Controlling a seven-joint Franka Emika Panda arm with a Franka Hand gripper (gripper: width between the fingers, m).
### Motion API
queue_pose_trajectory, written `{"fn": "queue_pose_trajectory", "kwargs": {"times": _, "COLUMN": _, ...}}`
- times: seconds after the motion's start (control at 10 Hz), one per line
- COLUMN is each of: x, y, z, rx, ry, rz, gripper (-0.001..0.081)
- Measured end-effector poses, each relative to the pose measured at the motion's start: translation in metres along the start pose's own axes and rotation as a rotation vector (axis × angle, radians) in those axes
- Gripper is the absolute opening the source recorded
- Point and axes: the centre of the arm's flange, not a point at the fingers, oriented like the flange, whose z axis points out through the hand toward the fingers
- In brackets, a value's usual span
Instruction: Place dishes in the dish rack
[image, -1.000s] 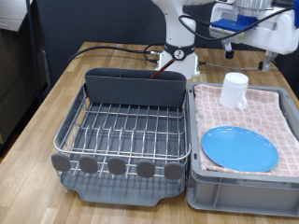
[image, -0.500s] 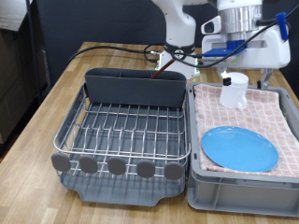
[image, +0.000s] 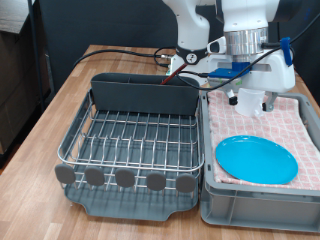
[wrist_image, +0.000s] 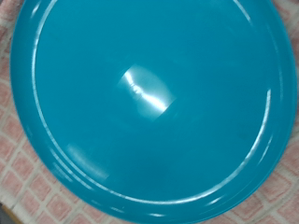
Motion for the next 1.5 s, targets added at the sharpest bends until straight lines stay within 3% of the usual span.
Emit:
{"fn": "queue_pose_trajectory", "kwargs": {"times": 0.2, "x": 0.012, "y": 0.008, "z": 0.008, "rx": 0.026, "ry": -0.067, "rz": -0.027, "gripper": 0.0803}}
{"fn": "queue_pose_trajectory", "kwargs": {"times": 1.5, "x": 0.037, "y": 0.031, "z": 0.061, "rx": 0.028, "ry": -0.051, "rz": -0.047, "gripper": 0.0803}}
